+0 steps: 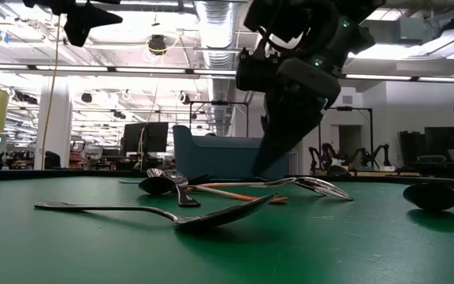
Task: Sort silverware by color (type)
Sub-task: Put the orange spoon into the blue bin
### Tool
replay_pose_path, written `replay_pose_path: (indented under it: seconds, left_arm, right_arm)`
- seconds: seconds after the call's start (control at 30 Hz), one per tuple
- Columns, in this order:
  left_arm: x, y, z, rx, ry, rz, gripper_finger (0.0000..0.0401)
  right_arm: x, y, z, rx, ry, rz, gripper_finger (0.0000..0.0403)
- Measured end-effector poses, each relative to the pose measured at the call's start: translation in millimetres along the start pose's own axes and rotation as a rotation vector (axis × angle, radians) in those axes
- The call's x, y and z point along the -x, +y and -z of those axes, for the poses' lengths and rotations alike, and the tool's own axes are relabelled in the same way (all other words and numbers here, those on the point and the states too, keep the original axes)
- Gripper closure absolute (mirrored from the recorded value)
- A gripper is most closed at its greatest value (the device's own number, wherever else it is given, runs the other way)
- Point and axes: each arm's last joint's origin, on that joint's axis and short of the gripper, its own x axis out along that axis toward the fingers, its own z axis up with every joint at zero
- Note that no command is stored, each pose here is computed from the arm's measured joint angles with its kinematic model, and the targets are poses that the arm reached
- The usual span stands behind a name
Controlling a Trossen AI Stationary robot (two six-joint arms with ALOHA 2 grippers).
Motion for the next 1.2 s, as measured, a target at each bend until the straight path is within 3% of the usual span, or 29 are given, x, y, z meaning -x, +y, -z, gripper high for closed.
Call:
replay_pose_path:
  seconds: [0.5, 0.9, 1.2]
  left_arm:
    - [0.0, 1.1, 0.6, 0.003, 0.000, -0.032, 0.0231]
    - [0.1, 2.0, 0.3, -0.007, -0.009, -0.062, 0.0231]
    - [0.1, 2.4, 0.2, -0.007, -0.014, -0.076, 0.0231]
  right_arm:
    - [-0.2, -22.0, 0.9, -0.033, 0.040, 0.085, 0.0227]
    - [0.8, -19.3, 7.1, -0.021, 0.098, 0.091, 0.0227]
    - [0.2, -17.8, 2.0, -0.023, 0.046, 0.074, 0.0227]
